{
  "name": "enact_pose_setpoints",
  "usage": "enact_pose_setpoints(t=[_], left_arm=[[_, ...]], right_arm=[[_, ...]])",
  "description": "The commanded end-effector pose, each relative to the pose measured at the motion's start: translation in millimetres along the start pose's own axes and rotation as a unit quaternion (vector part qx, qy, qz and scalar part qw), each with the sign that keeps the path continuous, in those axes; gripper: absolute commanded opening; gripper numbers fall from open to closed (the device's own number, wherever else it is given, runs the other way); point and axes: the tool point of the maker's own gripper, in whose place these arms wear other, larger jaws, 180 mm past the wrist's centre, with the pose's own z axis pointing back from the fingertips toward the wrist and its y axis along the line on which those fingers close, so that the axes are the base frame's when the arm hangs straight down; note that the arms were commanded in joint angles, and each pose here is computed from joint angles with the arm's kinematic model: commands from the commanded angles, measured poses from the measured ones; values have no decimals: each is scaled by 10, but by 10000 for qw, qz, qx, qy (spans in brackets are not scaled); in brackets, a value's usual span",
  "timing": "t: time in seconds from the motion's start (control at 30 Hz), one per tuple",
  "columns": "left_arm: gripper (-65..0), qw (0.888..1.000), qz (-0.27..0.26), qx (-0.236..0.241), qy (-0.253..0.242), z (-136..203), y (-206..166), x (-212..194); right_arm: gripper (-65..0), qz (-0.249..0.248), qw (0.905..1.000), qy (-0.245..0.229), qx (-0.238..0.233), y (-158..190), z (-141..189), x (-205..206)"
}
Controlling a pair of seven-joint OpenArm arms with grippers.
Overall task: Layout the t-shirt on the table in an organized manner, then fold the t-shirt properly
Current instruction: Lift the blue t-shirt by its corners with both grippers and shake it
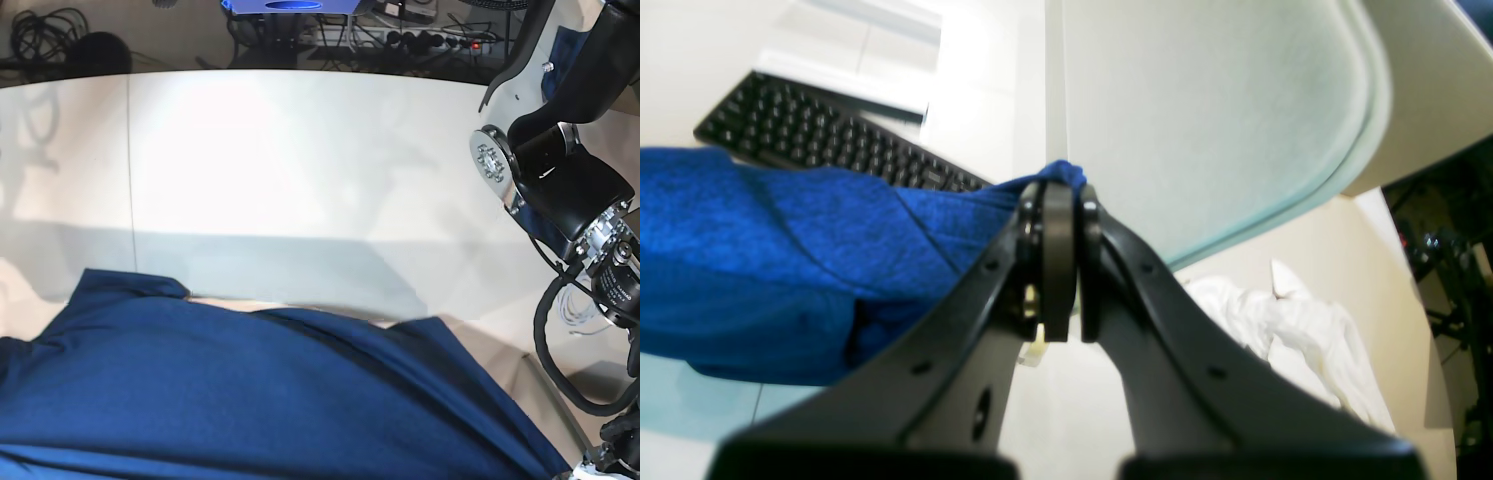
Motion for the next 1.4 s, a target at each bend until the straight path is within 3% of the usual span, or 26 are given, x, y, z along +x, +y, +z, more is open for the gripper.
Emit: enact_pose_setpoints(t=[0.0, 0.2, 0.4, 0.67, 0.83, 1.0, 1.17, 1.37], left_arm=[[-650, 9992, -33, 105, -374, 32, 53, 238], [-650, 9995, -36, 52, -305, -7, 23, 205], [-650, 9993, 307, -70, -195, -303, 70, -16], [-650, 9974, 595, -343, -210, -706, -128, -82], [-650, 9958, 559, -442, -582, -743, -216, 262], [-650, 9943, 462, -440, -855, -624, -228, 431], [-650, 9968, 267, -379, -657, -399, -254, 40], [-650, 9984, 206, -254, 451, -28, -213, -1123]], right_arm=[[-648, 43, 9994, -254, -229, -162, 88, 167], [-648, -335, 9994, 7, 107, -145, -168, 3], [-648, -782, 9957, 52, 499, -84, -454, -103], [-648, -419, 9940, -289, 966, 158, -741, 309], [-648, -250, 9948, -610, 777, -80, -639, 736], [-648, -179, 9962, -741, 430, -391, -467, 834], [-648, -166, 9992, -33, 356, -368, -463, 245], [-648, -345, 9943, 825, 574, 161, -372, -938]])
